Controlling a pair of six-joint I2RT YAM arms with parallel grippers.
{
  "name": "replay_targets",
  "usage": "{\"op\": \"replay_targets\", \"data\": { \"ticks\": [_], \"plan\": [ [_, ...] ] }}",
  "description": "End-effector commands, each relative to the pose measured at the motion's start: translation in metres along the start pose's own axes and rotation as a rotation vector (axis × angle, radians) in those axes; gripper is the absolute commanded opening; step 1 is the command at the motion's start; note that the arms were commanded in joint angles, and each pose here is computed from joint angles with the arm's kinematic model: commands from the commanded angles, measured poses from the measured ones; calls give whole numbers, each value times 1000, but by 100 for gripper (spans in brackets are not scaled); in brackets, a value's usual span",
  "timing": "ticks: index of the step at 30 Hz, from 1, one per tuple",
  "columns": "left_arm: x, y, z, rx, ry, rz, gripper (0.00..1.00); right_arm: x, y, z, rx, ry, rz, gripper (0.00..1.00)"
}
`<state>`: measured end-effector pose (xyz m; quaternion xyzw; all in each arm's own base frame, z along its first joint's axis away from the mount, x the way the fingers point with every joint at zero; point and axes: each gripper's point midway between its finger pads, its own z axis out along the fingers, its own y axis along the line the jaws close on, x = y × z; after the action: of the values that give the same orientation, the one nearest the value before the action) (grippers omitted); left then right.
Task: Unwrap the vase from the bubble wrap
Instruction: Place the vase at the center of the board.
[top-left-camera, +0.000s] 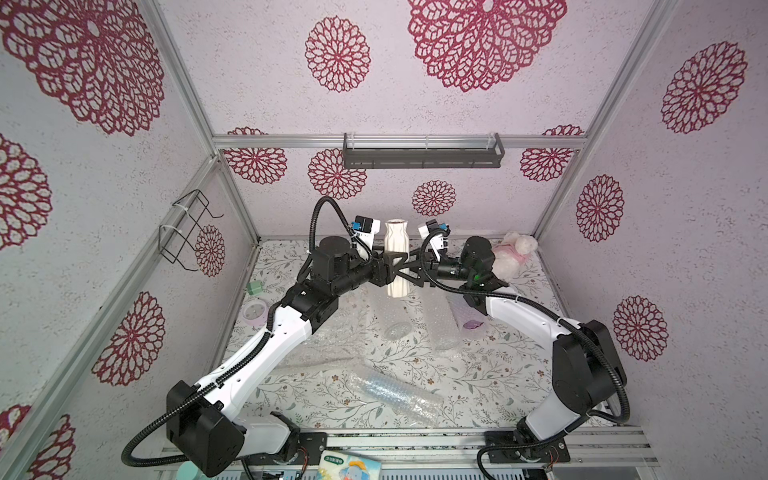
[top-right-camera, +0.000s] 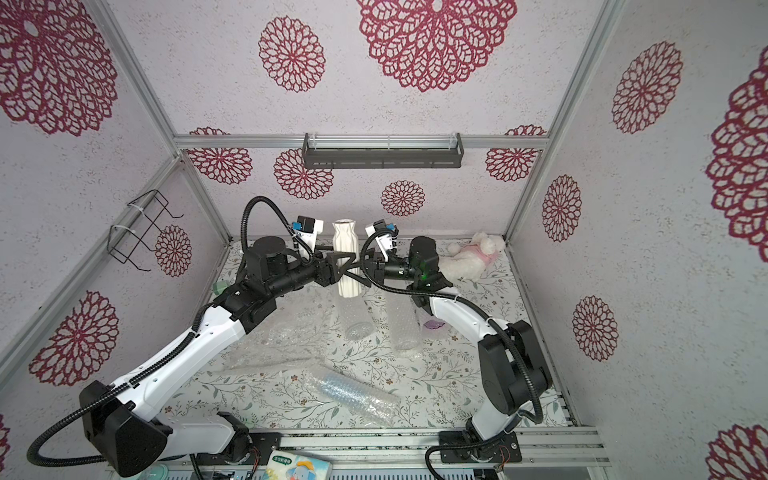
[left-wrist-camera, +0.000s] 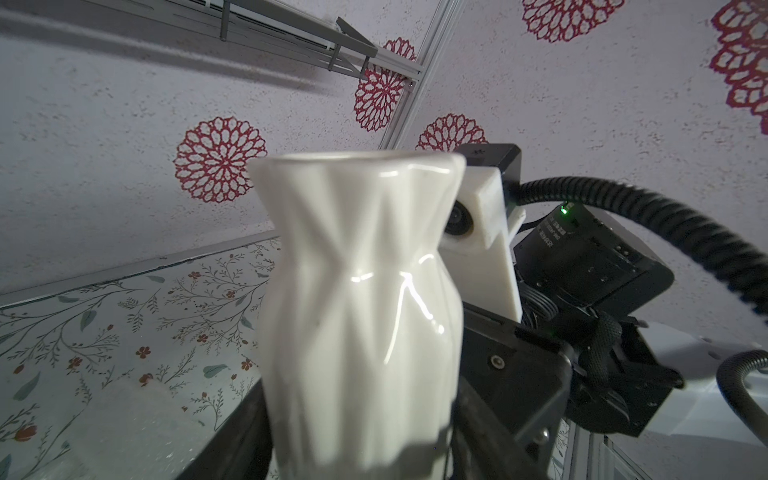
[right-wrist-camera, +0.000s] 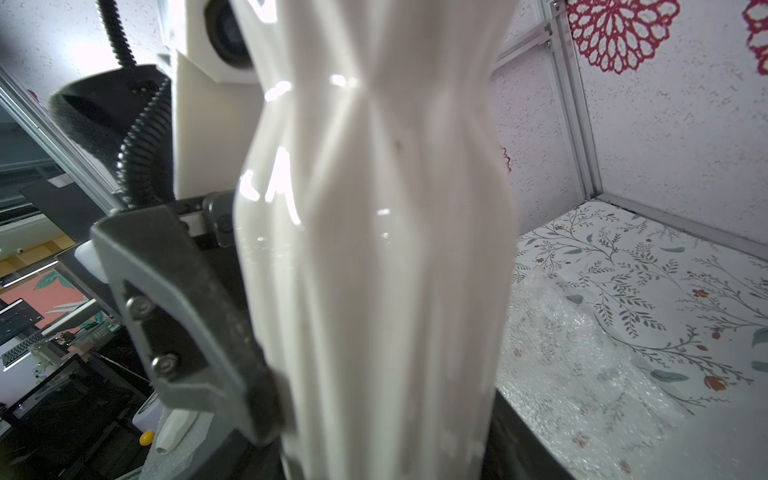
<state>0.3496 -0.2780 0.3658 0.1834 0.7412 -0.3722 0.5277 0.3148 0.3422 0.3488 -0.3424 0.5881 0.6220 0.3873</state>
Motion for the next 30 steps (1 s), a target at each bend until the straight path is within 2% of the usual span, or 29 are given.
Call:
{"op": "replay_targets", "data": {
  "ticks": [1,6,11,14,19,21,22,24,28,30],
  "plan": [
    [-33,-40,-10,153,-107,72,40,-17,25,5,-7,-54,-43,61],
    [-38,-45,-14,178,-115,77,41,-20,32,6,-36,-55,-35,70],
    [-41,-55,-20,232,-115,75,43,-26,40,11,-93,-60,-17,74],
    [-42,-57,-23,235,-113,80,43,-29,42,11,-100,-63,-19,67],
    [-41,-49,-22,206,-102,76,46,-30,42,10,-66,-59,-42,45],
    [-41,-42,-22,175,-102,71,53,-28,39,9,-42,-53,-50,39],
    [-41,-37,-23,161,-98,64,56,-28,36,9,-25,-51,-54,38],
    [-41,-26,-24,119,-99,50,71,-25,28,7,28,-47,-69,38],
    [-41,-10,-29,54,-94,37,93,-19,12,3,129,-35,-99,38],
    [-42,-9,-35,47,-104,50,98,-15,5,0,179,-33,-122,38]
  ]
}}
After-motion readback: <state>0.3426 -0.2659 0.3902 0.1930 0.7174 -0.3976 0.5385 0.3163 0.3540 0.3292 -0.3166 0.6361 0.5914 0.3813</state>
